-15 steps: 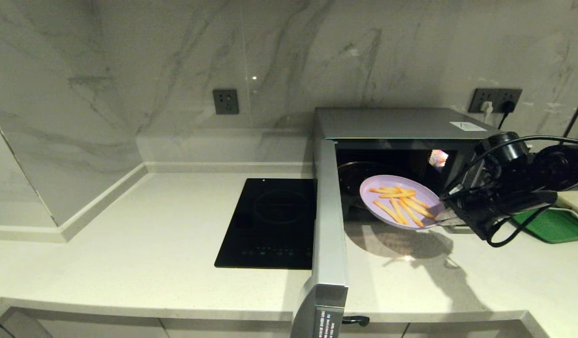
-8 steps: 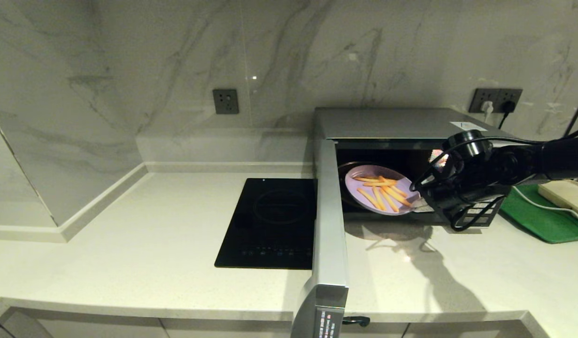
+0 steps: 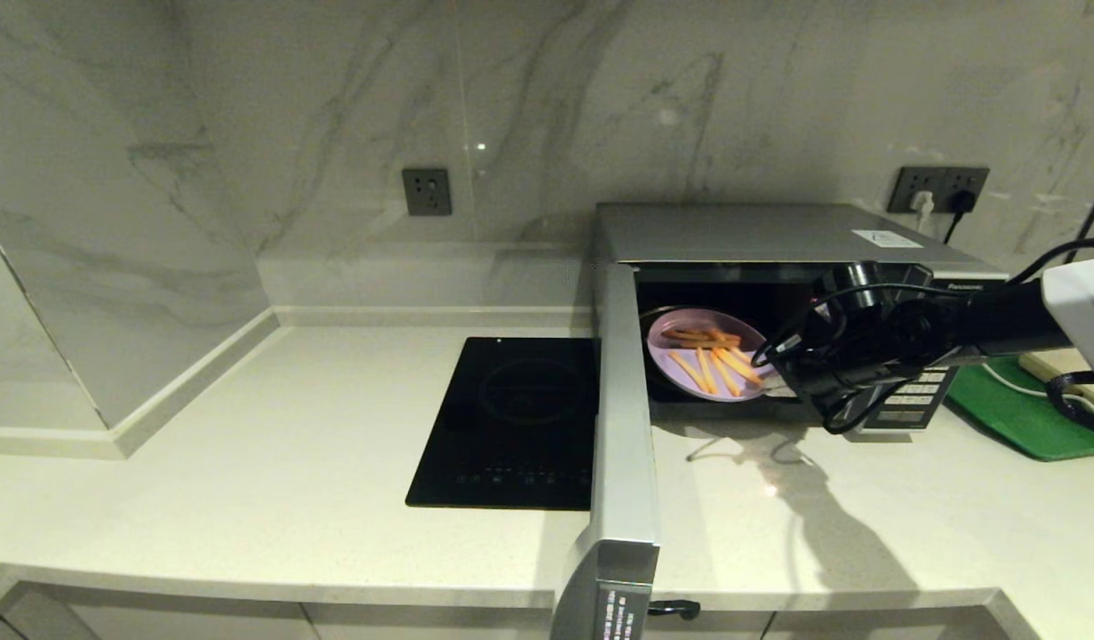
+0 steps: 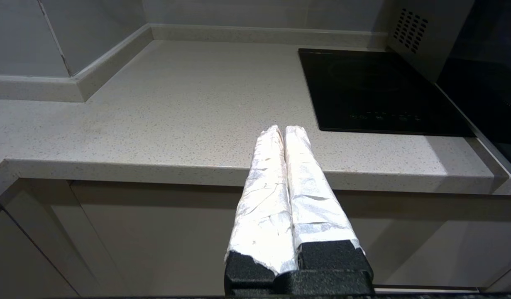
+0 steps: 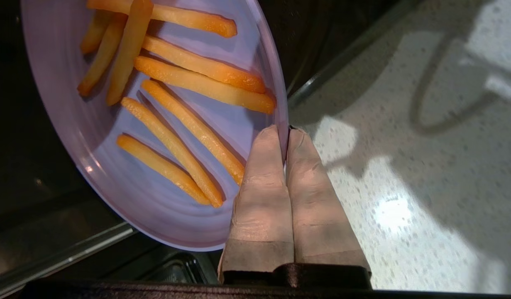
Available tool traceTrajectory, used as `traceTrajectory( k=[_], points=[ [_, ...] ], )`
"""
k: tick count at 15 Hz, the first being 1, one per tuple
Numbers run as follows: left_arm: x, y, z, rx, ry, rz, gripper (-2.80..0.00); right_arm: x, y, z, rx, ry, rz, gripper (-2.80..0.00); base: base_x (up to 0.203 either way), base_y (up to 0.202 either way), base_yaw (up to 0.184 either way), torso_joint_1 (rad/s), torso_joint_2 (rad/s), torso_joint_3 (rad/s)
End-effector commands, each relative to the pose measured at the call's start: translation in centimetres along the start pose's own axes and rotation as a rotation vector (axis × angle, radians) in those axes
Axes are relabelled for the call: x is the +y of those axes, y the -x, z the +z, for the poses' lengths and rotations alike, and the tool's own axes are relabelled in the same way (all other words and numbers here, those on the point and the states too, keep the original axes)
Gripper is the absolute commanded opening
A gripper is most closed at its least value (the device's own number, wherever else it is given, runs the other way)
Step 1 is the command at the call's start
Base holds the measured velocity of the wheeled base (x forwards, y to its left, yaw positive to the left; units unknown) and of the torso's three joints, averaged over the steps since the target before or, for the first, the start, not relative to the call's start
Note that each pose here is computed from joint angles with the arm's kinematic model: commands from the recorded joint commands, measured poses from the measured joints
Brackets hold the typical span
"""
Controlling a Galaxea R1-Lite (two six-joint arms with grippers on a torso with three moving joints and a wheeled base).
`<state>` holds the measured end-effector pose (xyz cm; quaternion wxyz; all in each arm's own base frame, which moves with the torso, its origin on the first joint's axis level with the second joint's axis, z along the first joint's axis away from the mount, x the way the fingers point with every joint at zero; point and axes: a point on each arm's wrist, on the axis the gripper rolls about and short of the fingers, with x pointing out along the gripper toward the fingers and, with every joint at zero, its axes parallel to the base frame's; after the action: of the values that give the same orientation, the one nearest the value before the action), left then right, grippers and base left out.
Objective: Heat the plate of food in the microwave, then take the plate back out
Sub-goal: Put the plate in the microwave oven
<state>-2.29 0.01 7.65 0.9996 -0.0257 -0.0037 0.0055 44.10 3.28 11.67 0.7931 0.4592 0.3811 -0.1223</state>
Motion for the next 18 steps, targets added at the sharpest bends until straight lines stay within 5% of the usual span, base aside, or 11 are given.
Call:
traceTrajectory(
  k=[1, 18],
  points=[
    [0.0, 0.0, 0.0, -0.001, 0.001, 0.001, -2.8, -0.1, -0.8, 0.0, -0.005, -0.005, 0.012, -2.8, 0.0, 0.0, 0.0, 0.0, 0.0, 0.0],
    [0.0, 0.0, 0.0, -0.001, 0.001, 0.001, -2.8, 1.3, -4.3, 0.2, -0.058, 0.021, 0.083, -2.8, 0.0, 0.0, 0.0, 0.0, 0.0, 0.0]
  ],
)
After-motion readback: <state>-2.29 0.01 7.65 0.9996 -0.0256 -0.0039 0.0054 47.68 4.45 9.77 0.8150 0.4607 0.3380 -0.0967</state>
